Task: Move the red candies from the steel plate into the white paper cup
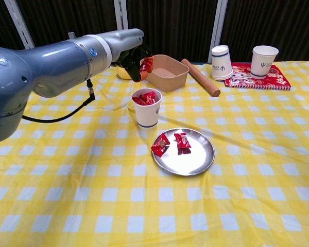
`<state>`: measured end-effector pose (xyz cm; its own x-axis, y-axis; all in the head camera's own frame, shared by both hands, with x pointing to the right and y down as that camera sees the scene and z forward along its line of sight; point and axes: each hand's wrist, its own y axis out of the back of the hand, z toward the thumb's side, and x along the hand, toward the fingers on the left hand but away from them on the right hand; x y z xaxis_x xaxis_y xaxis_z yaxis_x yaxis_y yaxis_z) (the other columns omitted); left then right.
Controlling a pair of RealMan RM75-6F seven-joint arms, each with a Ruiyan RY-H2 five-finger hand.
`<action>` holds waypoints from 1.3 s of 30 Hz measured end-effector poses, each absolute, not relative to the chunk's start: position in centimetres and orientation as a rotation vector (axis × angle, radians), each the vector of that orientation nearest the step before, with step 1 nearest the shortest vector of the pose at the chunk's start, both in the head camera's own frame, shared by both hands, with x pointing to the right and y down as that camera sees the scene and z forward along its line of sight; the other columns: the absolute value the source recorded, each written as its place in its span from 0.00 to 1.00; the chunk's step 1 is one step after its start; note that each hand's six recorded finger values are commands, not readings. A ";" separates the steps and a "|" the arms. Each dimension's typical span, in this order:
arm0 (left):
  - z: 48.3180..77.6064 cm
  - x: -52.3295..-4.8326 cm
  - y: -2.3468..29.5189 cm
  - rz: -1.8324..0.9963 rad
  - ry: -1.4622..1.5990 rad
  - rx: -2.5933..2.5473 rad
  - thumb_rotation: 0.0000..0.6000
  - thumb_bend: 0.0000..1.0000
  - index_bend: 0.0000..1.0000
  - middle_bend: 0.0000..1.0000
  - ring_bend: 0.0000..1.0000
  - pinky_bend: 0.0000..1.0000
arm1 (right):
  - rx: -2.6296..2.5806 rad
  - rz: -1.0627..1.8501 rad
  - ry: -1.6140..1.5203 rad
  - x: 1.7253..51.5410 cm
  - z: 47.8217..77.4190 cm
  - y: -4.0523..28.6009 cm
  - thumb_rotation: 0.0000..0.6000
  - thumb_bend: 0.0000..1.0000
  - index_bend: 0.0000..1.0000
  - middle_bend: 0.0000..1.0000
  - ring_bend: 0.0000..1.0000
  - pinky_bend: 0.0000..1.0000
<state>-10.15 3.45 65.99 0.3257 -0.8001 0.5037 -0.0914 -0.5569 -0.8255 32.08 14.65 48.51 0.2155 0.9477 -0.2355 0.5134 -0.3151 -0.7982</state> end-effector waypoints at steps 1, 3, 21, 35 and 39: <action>66.0 -10.3 3.5 -1.283 0.775 -1.881 1.00 0.47 0.46 0.89 0.93 0.93 | -1.923 0.982 -1.348 32.1 48.5 14.6 1.00 0.45 0.05 0.32 0.16 0.21; 66.1 -10.6 3.6 -1.297 0.756 -1.873 1.00 0.46 0.46 0.89 0.93 0.93 | -1.926 0.980 -1.348 32.0 48.4 14.7 1.00 0.45 0.05 0.32 0.16 0.21; 68.2 -10.4 4.8 -1.360 0.666 -1.883 1.00 0.28 0.39 0.84 0.90 0.93 | -1.929 0.984 -1.341 32.0 48.6 14.7 1.00 0.45 0.05 0.32 0.16 0.21; 64.1 -9.9 2.6 -1.132 0.876 -1.905 1.00 0.23 0.24 0.52 0.60 0.60 | -1.920 0.978 -1.329 31.8 48.7 14.7 1.00 0.45 0.05 0.32 0.16 0.21; 62.7 -11.0 2.4 -1.078 0.894 -1.854 1.00 0.19 0.17 0.29 0.36 0.34 | -1.903 0.986 -1.324 32.0 48.7 14.7 1.00 0.45 0.05 0.32 0.16 0.21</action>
